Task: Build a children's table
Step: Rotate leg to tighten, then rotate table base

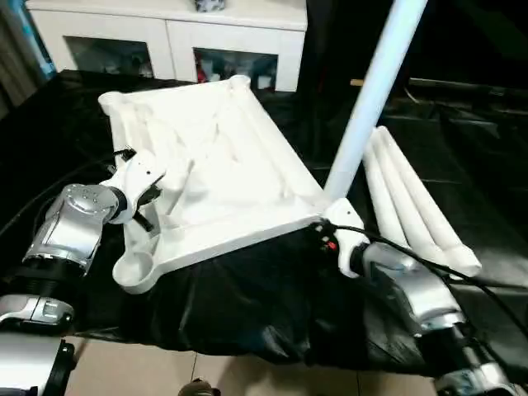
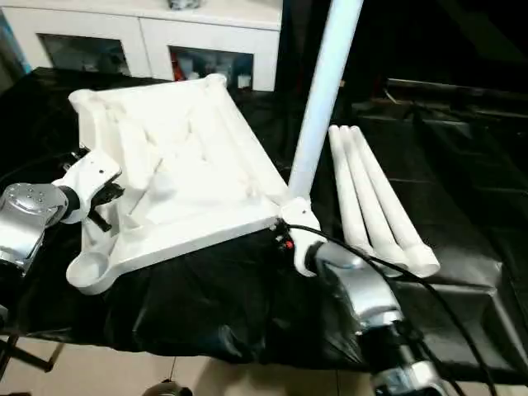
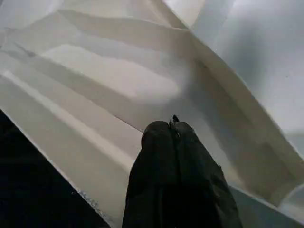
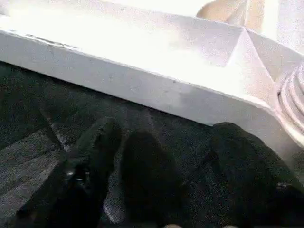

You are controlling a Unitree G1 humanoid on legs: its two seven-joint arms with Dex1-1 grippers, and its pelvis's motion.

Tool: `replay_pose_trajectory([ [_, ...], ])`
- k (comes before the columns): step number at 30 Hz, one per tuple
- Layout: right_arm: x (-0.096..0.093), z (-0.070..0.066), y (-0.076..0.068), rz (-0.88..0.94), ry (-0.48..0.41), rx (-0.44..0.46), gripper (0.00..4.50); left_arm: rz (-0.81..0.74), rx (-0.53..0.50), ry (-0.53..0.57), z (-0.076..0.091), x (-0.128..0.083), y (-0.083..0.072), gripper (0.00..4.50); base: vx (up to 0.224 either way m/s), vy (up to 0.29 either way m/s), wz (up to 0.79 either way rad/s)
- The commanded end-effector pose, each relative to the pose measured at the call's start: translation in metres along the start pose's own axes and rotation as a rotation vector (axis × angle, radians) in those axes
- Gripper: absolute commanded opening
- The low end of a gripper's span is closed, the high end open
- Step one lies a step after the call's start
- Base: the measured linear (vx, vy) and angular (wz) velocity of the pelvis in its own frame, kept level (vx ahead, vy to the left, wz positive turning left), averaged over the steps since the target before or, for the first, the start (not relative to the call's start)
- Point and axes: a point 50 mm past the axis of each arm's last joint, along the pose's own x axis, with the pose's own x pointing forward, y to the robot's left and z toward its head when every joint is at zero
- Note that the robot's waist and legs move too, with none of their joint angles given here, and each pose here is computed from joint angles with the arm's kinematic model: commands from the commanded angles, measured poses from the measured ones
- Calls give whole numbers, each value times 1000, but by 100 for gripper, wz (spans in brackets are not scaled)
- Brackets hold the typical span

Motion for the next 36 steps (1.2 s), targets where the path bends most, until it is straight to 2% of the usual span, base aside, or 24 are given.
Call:
replay_pose_trajectory([
  [1, 0, 5, -5, -28, -13, -8, 290, 36, 11, 56, -8, -1, 5, 0, 0, 0, 0],
  [4, 2, 5, -4, -25, -15, -12, 279, 102, -7, 33, -3, -4, 15, 0, 0, 0, 0],
  [6, 3, 4, -4, -24, -15, -12, 247, 122, -25, 20, -1, -6, 18, 0, 0, 0, 0],
  [15, 8, 8, -6, -29, -32, -25, 178, 163, -11, 51, -5, -8, 24, 0, 0, 0, 0],
  [18, 13, 13, -9, -45, -63, -21, 154, 108, 6, 90, -11, -7, 18, 0, 0, 0, 0],
  [24, 17, 15, -12, -55, -70, -21, 97, 25, 70, 158, -22, -4, 9, 0, 0, 0, 0],
  [26, 19, 16, -13, -57, -71, -23, 88, -27, 83, 170, -24, -4, 5, 0, 0, 0, 0],
  [29, 25, 19, -16, -68, -78, -28, 60, -187, 147, 213, -27, -6, -7, 0, 0, 0, 0],
  [31, 28, 21, -17, -70, -82, -25, 44, -298, 164, 202, -23, -8, -15, 0, 0, 0, 0],
  [32, 28, 21, -17, -70, -82, -25, 34, -301, 165, 202, -23, -8, -15, 0, 0, 0, 0],
  [36, 35, 25, -21, -71, -72, -40, 5, -570, 169, 96, -4, -16, -38, 0, 0, 0, 0],
])
